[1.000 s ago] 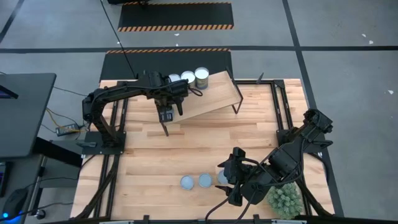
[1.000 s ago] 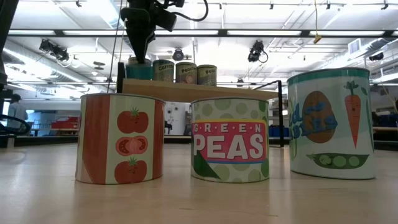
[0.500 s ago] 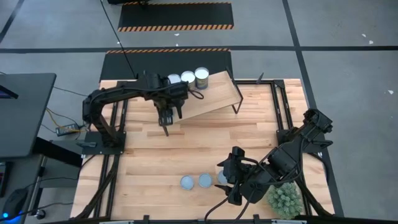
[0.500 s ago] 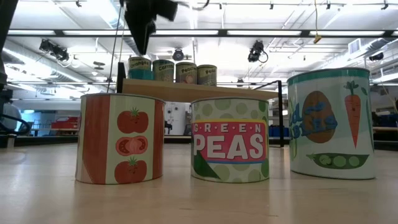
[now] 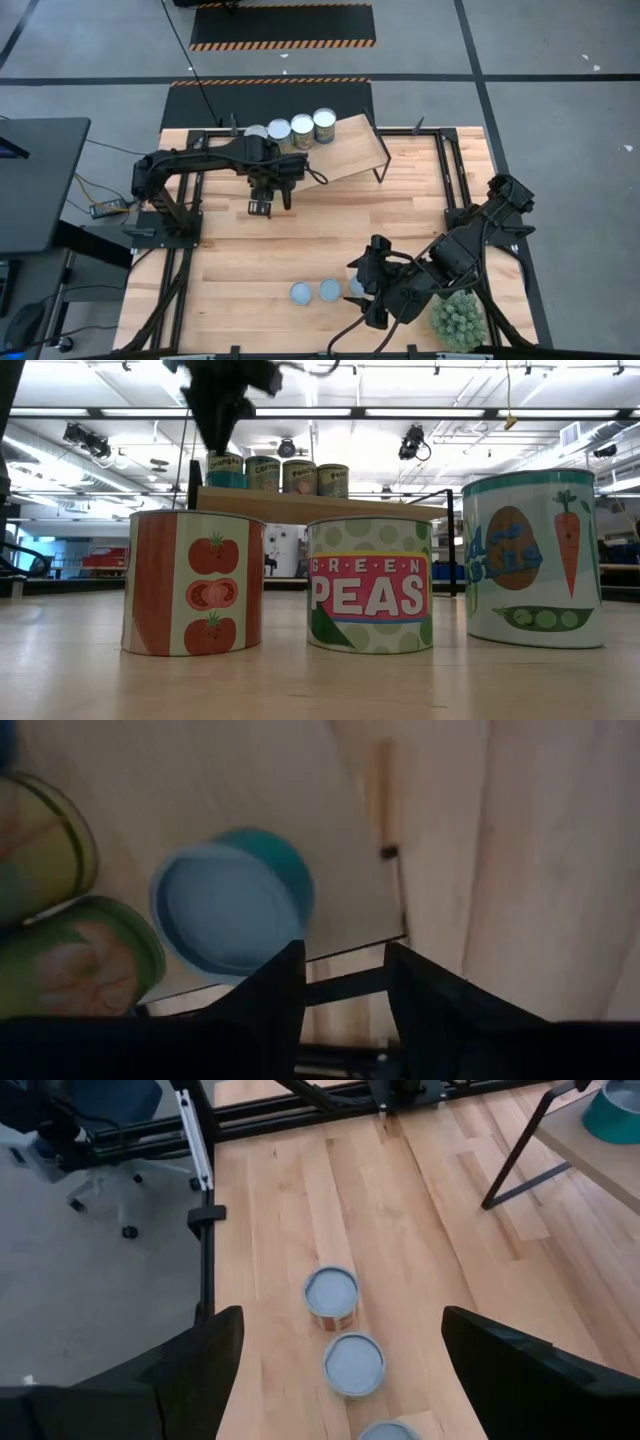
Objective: Pick and place cans onto a shelf
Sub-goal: Put the canned tuna on the shelf
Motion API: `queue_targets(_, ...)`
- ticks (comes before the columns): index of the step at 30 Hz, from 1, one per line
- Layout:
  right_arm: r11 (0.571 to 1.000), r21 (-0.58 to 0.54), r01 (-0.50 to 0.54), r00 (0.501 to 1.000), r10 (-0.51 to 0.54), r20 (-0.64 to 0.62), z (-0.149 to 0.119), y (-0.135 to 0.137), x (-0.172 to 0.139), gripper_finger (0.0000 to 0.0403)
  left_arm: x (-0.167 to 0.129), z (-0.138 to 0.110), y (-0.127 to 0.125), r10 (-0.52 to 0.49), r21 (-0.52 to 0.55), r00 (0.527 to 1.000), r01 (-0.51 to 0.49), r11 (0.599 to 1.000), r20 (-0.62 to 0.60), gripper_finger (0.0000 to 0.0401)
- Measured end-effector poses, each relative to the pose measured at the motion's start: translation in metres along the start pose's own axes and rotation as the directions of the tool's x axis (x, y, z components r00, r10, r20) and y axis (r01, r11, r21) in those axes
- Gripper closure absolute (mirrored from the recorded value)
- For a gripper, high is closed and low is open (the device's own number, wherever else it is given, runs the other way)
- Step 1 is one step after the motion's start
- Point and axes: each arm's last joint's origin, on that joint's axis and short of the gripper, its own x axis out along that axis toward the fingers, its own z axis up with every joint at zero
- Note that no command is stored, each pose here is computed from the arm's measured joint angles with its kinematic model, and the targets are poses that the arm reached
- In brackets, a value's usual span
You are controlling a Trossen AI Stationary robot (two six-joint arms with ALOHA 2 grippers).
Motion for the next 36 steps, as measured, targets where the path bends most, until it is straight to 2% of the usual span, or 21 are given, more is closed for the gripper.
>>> queue_targets(5, 1.000, 0.012, -0.012, 1.000, 0.012, 0.014, 0.002, 0.001, 0.000, 0.0055, 0.016, 0.001, 0.002, 0.025, 0.038, 0.999, -0.024, 0.999, -0.026, 0.0259)
queue_targets(17, 0.999, 0.032, -0.016, 1.000, 0.015, 0.023, 0.003, 0.001, 0.000, 0.0055, 0.016, 0.004, -0.001, 0.087, 0.172, 0.996, -0.084, 0.981, -0.014, 0.0259)
queue_targets(22, 0.999, 0.034, -0.012, 1.000, 0.011, 0.024, 0.004, -0.001, 0.001, 0.0055, 0.017, 0.006, 0.006, 0.094, 0.143, 0.995, -0.096, 0.985, 0.022, 0.0259)
queue_targets(27, 0.999, 0.033, -0.011, 1.000, 0.010, 0.024, 0.005, -0.001, 0.001, 0.0055, 0.019, 0.005, 0.012, 0.033, 0.092, 0.999, -0.036, 0.995, 0.032, 0.0259)
queue_targets(36, 1.000, 0.011, -0.008, 1.000, 0.008, 0.024, 0.005, -0.002, 0.002, 0.0055, 0.020, 0.005, 0.018, 0.038, 0.017, 0.998, -0.039, 0.999, 0.048, 0.0259)
